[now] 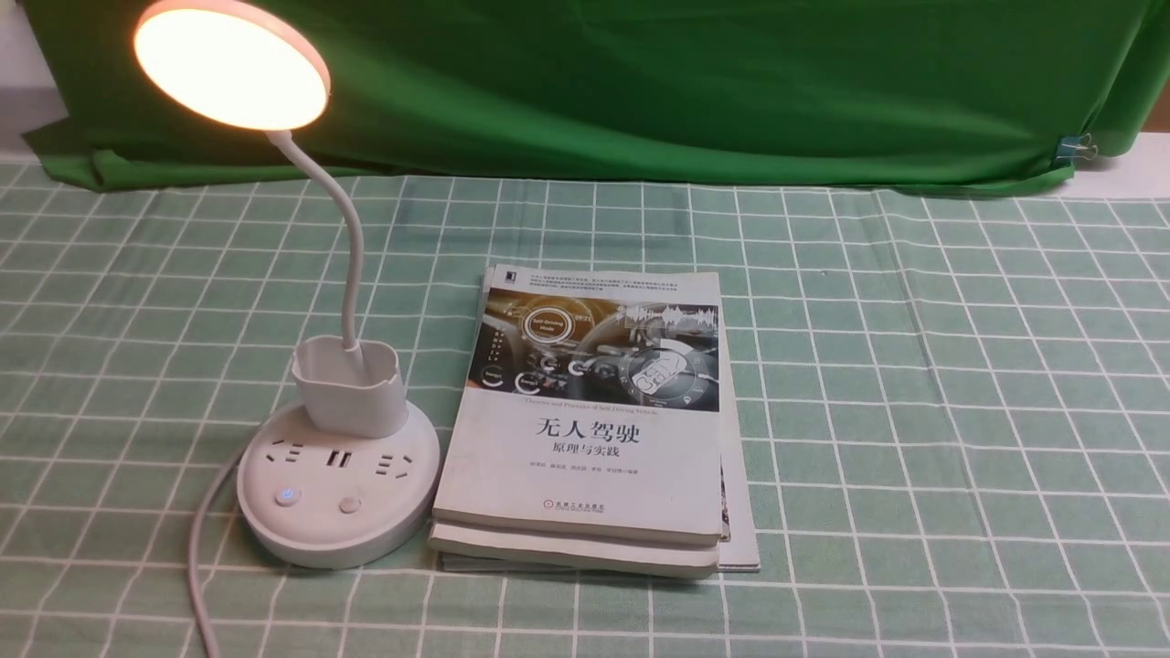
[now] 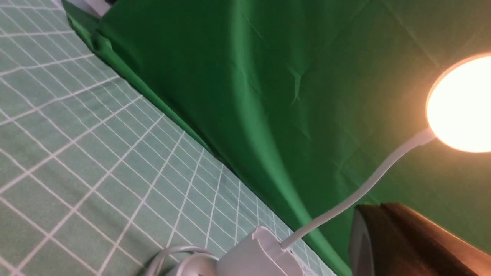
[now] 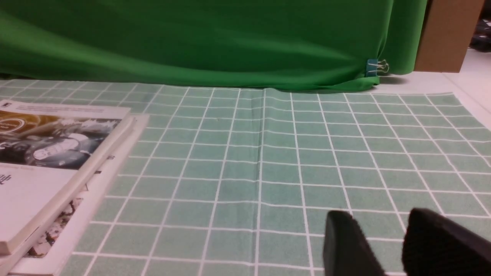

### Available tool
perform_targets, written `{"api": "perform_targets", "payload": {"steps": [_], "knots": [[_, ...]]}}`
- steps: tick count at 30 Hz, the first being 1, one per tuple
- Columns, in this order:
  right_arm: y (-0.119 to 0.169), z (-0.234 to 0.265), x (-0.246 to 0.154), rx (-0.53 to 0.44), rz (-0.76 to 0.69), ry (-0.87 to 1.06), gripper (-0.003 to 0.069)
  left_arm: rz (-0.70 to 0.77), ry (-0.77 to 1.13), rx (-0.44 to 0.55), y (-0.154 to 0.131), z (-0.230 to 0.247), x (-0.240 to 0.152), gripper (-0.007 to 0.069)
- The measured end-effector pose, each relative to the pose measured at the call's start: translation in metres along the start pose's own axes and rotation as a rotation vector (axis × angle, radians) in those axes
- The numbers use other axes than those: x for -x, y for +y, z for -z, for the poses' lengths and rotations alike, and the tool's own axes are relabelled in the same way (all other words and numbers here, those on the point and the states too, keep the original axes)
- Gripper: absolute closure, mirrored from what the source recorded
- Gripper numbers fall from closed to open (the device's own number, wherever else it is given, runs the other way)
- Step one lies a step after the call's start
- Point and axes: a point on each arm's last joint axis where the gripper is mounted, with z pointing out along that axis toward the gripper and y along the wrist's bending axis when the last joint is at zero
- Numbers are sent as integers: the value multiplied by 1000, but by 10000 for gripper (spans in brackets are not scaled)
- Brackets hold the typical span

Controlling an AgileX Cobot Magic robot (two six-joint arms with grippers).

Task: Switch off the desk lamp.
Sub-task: Use the left arm to press the button switch on the lamp holder

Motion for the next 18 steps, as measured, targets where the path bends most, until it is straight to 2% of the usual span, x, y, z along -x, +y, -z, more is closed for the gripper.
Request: {"api": "perform_targets", "payload": {"steps": [3,9,10,11,14,18], "knots": [[0,0,0,0,0,0,417,-25,89,0,-8,-2,0,624],[0,0,0,0,0,0,417,-249,538,82,-46,-30,20,624],[0,0,0,0,0,0,417,-258,554,86,-46,-31,20,624],[0,0,0,0,0,0,417,-331,682,109,-52,-44,24,624],[0,0,0,0,0,0,417,-436,877,140,-56,-69,27,624],[0,0,0,0,0,0,417,-485,1060,167,-56,-105,23,624]]}}
